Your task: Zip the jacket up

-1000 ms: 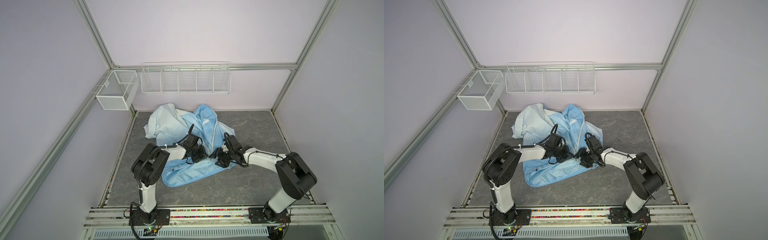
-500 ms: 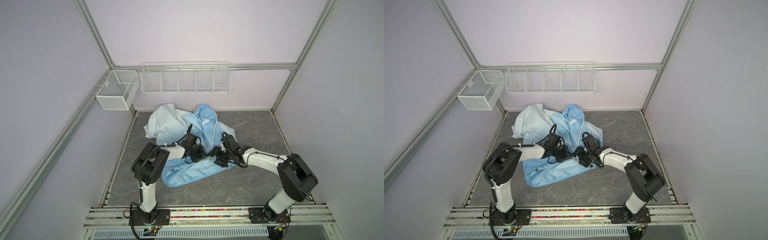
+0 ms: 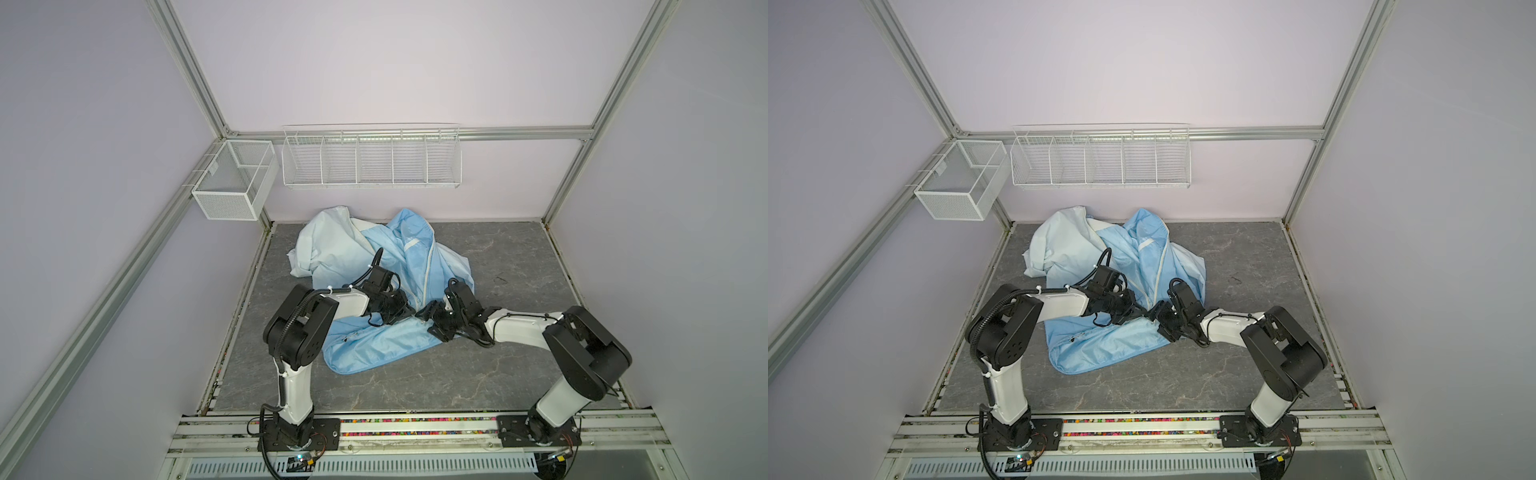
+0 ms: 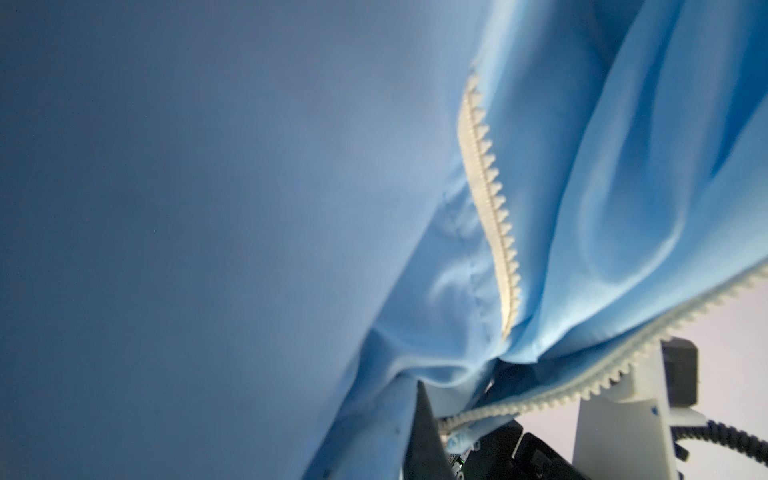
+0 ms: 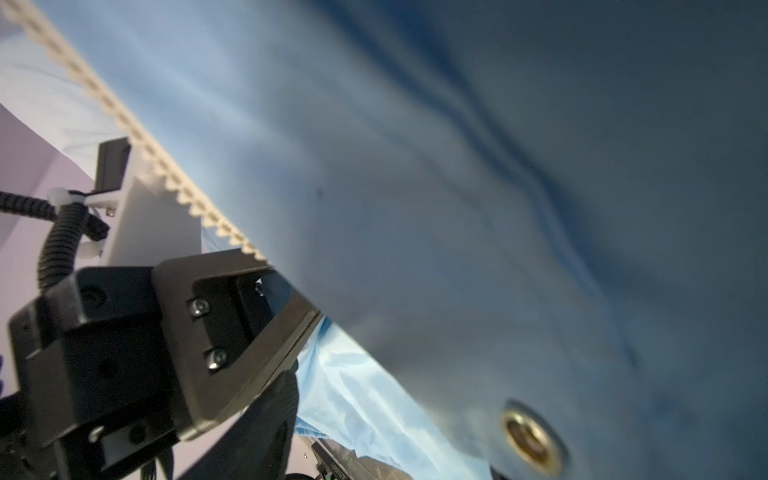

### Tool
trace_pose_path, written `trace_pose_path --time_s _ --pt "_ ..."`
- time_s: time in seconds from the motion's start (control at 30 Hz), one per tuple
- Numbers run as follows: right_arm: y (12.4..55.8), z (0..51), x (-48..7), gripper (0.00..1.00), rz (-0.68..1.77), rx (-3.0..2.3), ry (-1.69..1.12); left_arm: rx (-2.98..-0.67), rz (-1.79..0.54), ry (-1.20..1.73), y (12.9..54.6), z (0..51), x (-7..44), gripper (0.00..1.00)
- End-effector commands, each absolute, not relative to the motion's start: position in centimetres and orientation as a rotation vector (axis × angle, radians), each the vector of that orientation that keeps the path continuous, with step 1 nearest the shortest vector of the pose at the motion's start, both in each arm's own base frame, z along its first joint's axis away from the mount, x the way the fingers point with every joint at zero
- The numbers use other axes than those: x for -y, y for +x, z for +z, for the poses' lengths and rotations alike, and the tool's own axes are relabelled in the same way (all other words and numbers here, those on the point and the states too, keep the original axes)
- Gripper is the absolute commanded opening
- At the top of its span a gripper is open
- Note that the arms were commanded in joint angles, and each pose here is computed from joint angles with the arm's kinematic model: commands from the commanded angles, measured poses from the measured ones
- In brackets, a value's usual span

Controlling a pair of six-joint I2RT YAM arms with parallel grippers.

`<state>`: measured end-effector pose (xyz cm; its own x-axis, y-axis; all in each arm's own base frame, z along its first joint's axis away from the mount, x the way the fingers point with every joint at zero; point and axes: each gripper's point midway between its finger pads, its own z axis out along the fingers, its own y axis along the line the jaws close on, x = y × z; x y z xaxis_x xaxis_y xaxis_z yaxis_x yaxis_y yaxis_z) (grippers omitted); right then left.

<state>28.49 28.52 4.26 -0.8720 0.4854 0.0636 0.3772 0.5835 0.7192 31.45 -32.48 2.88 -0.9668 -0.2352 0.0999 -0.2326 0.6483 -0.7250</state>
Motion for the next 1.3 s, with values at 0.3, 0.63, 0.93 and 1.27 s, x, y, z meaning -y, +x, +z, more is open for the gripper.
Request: trace_pose_path --time_s 0.3,0.63,0.93,1.27 --pt "30.1 4.1 -26.6 0.6 1.098 -2.58 0.765 -2.886 -1.193 -0.435 31.5 1.2 31.4 0.0" --pt "31.2 3.9 -26.6 0.5 1.102 -2.564 0.745 -2.883 -1.189 -0.446 31.6 1.2 31.4 0.0" --pt "32.0 3.7 -27.2 0.34 1.136 -2.575 0.729 -2.877 -1.188 -0.455 31.6 1.2 31.3 0.0" --pt "32.4 3.6 -27.5 0.19 1.179 -2.584 0.716 -2.872 -1.183 -0.474 31.8 1.1 31.2 0.0"
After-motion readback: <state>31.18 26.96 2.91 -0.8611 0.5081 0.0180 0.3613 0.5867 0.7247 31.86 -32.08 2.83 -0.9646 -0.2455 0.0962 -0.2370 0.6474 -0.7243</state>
